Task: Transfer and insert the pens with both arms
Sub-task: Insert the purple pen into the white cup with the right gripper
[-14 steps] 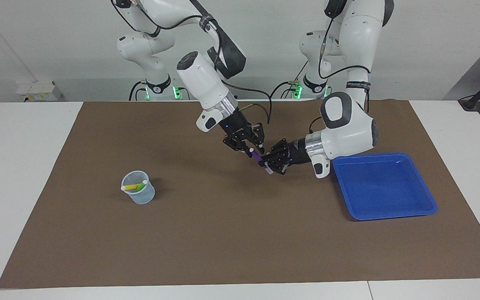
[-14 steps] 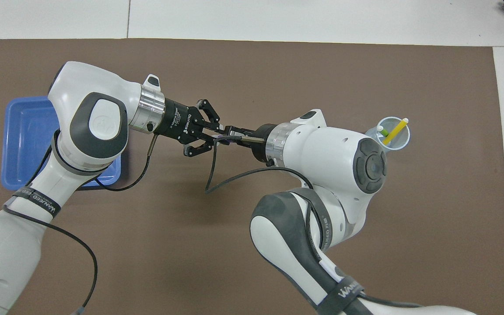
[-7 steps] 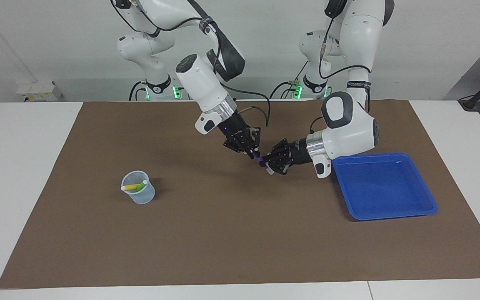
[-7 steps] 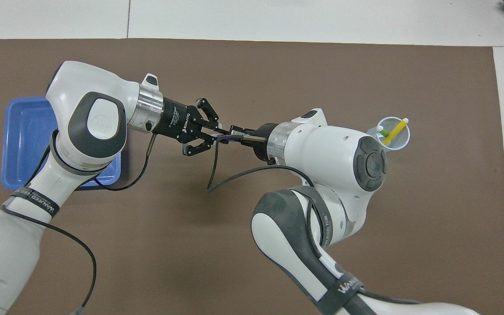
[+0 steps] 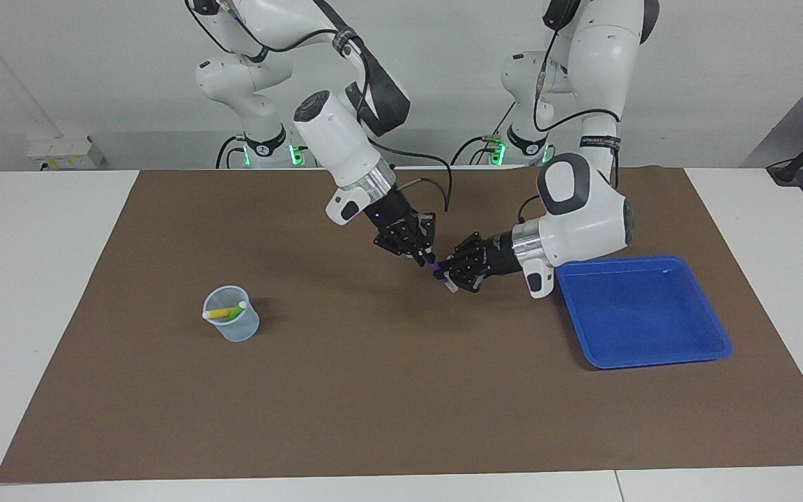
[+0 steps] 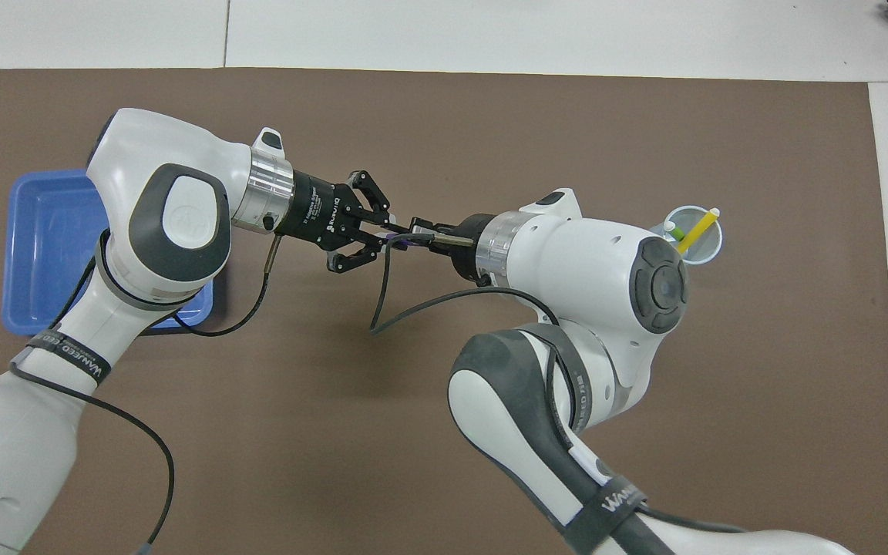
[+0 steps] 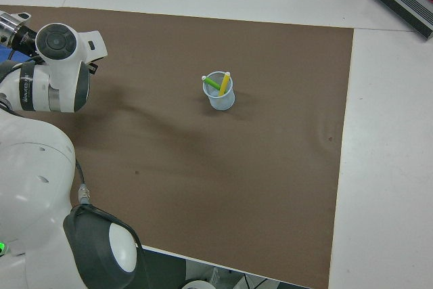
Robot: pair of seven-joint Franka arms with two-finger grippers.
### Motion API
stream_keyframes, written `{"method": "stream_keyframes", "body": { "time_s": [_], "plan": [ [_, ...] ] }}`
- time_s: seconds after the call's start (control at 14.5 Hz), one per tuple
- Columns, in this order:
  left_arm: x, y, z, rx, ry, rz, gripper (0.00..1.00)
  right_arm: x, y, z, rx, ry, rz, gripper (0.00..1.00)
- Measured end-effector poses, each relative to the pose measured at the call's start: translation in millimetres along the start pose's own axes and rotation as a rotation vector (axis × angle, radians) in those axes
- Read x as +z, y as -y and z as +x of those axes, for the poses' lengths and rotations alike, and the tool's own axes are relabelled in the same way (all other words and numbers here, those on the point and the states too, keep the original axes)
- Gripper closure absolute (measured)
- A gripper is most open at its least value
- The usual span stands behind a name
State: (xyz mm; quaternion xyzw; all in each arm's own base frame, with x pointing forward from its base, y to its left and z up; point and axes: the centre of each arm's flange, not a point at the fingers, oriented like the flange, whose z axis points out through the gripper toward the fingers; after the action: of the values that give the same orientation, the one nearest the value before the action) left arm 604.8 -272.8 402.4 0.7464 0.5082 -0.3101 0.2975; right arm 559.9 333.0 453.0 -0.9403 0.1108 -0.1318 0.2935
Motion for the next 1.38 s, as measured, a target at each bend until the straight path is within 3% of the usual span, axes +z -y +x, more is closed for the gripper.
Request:
{"method": "stream_keyframes", "body": {
  "time_s": [0.21,0.48,0.55,0.97,1.38],
  "plan": [
    [0,2,-20,0.056,-0.044,0.015,0.5,-6,-4,10,-0.016,0.0,-0.014,0.82],
    [-11,5,-20,0.161,-0.211,0.072,0.07,-26,-16,38,-0.097,0.017,-0.117,0.82],
    [-16,6,-18,0.19,-0.254,0.086,0.0,-32,-20,46,-0.103,0.023,-0.135,0.82],
    [-51,8,-1,0.409,-0.415,0.164,0.0,-72,-73,95,-0.304,0.079,-0.323,0.82],
    [-80,10,5,0.747,-0.558,0.312,0.0,-142,-182,151,-0.447,0.183,-0.387,0.82]
  ]
}}
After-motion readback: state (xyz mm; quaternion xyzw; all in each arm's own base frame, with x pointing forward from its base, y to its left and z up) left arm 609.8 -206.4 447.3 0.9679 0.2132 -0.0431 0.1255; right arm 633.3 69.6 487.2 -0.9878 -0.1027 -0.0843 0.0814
